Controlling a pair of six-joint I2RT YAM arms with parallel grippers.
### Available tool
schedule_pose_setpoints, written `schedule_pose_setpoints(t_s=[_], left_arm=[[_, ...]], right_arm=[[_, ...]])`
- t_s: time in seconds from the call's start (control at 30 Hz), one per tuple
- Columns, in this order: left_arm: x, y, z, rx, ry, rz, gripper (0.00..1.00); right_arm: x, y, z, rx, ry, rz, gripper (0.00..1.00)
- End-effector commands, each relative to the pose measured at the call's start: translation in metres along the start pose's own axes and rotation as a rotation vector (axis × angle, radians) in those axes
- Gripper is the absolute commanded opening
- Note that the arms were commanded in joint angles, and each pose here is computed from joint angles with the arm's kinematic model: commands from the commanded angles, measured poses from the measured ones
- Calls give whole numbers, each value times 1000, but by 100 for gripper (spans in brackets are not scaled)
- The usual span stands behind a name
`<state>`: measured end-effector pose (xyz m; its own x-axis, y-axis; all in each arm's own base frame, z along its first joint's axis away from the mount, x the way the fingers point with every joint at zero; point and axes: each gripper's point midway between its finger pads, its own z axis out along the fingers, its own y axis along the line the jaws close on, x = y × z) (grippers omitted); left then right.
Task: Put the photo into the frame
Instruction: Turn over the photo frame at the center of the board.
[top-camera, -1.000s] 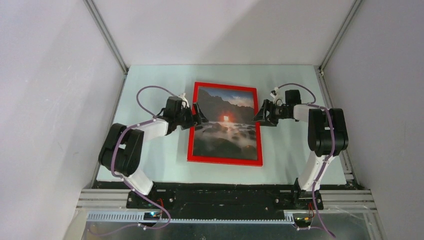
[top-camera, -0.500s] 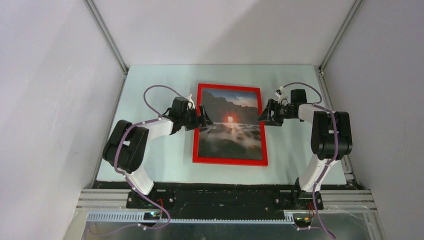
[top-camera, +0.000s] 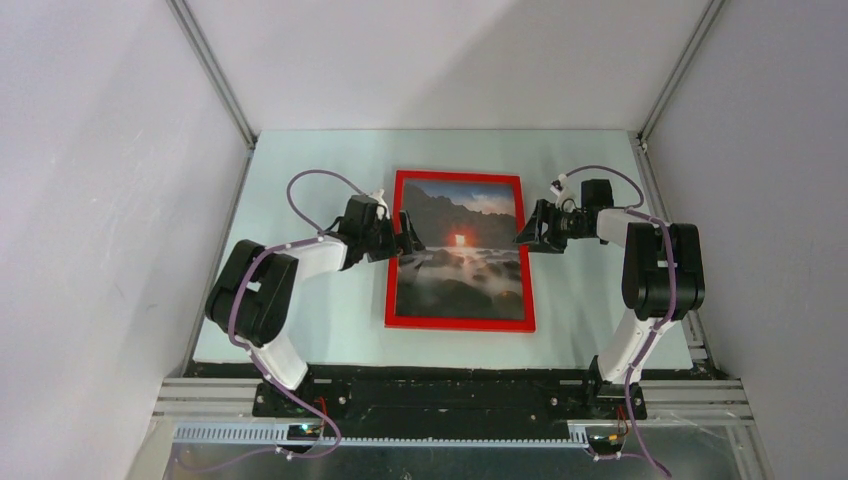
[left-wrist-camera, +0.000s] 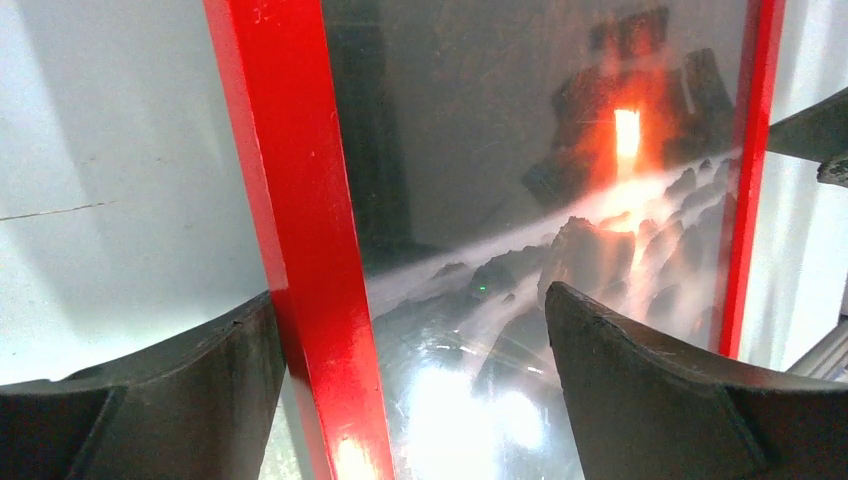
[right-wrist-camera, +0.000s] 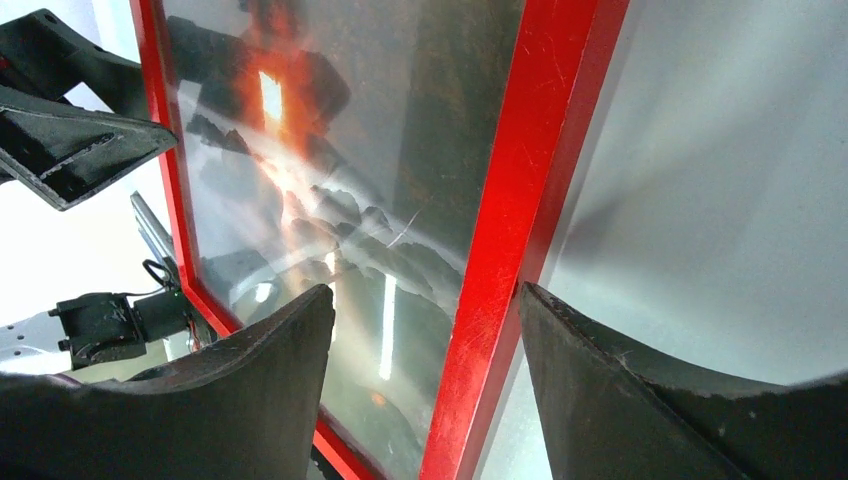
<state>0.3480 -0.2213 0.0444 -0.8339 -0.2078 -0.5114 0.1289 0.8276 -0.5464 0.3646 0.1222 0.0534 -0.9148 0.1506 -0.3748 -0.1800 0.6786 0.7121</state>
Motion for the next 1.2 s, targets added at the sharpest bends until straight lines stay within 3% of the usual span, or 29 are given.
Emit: schedule_pose_setpoints(t_s=[0.0, 0.8, 1.17], left_arm=[[-25, -16, -7, 37, -99, 71, 95], [-38, -22, -16, 39, -141, 103, 96], [-66, -4, -44, -121, -277, 160, 100]], right_arm=[[-2, 1, -4, 2, -19, -34, 72], [-3, 1, -5, 20, -35, -37, 72], [-8, 6, -11, 38, -63, -68, 74]])
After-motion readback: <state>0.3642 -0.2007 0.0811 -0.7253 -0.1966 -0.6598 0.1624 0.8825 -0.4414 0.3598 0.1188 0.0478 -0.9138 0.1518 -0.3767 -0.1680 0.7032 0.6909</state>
